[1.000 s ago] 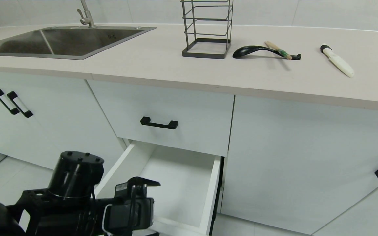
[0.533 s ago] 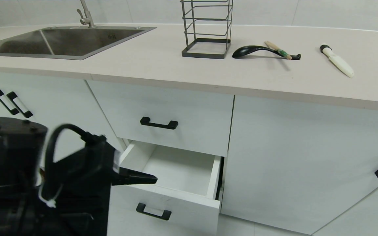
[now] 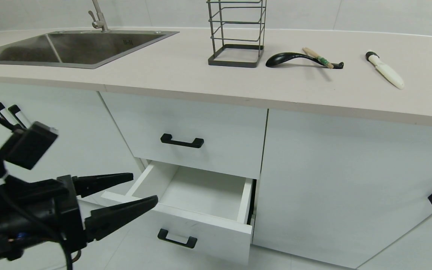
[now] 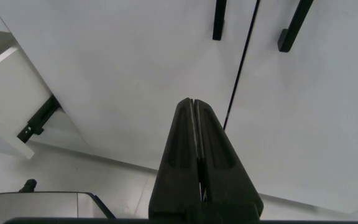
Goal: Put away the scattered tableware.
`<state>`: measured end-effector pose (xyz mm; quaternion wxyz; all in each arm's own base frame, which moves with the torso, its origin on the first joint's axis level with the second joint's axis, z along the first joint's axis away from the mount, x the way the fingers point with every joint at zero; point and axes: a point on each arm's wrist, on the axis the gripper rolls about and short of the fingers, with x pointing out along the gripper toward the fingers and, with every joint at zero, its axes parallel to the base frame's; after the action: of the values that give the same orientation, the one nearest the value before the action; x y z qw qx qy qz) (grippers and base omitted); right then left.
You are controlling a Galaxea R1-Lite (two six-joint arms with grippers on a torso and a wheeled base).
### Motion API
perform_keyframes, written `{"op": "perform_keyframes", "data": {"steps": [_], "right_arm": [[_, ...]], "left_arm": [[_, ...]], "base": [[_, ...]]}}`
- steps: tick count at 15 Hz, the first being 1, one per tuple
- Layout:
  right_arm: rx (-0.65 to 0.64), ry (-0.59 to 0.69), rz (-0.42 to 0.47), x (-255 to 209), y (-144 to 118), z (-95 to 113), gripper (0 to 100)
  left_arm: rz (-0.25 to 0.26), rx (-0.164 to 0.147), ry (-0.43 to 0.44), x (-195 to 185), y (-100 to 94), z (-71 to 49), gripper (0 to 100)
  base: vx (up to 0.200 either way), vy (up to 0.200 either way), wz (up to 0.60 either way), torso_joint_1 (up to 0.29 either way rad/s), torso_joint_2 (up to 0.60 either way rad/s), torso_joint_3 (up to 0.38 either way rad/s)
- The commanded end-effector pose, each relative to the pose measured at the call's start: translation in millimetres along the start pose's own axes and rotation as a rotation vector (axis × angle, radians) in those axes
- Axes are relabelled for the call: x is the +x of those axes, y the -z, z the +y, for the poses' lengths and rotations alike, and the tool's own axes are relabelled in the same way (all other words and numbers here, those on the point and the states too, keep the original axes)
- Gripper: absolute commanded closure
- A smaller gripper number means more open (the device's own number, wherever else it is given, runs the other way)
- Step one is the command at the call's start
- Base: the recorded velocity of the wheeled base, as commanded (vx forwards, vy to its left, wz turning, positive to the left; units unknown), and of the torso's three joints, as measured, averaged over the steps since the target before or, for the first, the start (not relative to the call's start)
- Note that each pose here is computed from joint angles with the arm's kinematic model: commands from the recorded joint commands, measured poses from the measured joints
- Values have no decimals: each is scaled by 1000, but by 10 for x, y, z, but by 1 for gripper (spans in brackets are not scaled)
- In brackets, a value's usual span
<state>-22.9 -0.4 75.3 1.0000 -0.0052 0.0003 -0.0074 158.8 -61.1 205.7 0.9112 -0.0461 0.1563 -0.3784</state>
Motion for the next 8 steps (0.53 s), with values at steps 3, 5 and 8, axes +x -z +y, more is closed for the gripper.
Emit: {"op": "perform_keyframes", "data": {"steps": [3, 5, 8], "right_arm": [[0, 0, 1, 1, 0, 0, 100], [0, -1, 1, 1, 0, 0, 100], [0, 0, 1, 1, 0, 0, 100]], "left_arm": [[214, -11, -272, 747, 460, 643, 0], [249, -39, -354, 883, 516, 745, 0], [263, -42, -365, 1057, 511, 844, 0]], "base": [[0, 0, 0, 0, 0, 0], [0, 0, 0, 0, 0, 0], [0, 0, 0, 0, 0, 0]]}}
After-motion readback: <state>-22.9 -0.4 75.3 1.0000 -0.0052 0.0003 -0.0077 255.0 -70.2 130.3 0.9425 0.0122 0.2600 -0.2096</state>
